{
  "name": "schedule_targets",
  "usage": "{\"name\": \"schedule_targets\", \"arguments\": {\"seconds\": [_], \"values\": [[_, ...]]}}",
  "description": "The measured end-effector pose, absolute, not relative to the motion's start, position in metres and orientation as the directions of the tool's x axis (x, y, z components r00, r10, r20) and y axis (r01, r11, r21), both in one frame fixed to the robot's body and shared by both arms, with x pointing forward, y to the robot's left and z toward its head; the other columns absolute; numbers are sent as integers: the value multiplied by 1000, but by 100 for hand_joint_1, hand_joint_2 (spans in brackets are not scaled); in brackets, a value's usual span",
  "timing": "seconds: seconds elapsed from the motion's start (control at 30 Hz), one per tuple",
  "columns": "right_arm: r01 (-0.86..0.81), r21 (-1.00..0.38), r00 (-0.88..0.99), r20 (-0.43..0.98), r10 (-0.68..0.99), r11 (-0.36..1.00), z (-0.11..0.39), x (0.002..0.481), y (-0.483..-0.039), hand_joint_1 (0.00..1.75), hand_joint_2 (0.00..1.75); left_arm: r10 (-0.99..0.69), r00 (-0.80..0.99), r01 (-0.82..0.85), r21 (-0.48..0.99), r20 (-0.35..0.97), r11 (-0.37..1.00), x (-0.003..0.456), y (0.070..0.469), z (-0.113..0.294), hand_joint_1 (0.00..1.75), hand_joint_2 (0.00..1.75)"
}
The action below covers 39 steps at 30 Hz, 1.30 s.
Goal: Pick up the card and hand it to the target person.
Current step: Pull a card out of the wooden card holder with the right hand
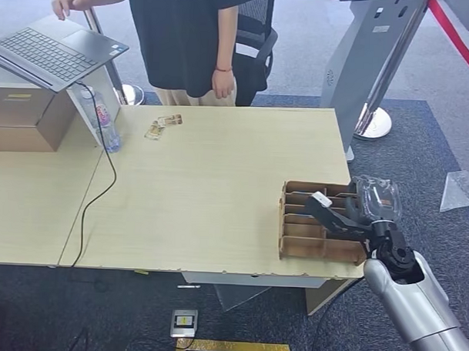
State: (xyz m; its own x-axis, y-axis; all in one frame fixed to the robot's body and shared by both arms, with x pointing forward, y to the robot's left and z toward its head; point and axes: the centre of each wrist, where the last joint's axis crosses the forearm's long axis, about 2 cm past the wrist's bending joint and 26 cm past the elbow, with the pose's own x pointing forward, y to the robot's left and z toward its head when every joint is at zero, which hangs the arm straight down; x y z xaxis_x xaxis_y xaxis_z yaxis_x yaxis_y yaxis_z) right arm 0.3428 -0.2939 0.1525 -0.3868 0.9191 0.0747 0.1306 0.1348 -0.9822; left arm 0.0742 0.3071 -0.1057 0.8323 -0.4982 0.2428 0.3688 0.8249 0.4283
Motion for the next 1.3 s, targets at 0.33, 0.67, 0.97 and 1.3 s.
{"name": "schedule_targets", "arguments": {"seconds": [0.33,0.67,0.97,1.3], "values": [[123,-984,-384,76,920,132,151,343,-295,88,175,-497,833,368,428,243,826,74,307,-106,0,175],[118,-984,-382,76,921,130,149,343,-295,155,175,-497,833,367,428,243,826,74,307,-106,0,175],[114,-985,-383,76,921,128,150,344,-295,161,175,-496,833,367,428,243,826,74,307,-106,0,175],[91,-979,-420,128,899,182,166,349,-296,161,175,-494,835,366,426,242,828,74,307,-106,0,175]]}}
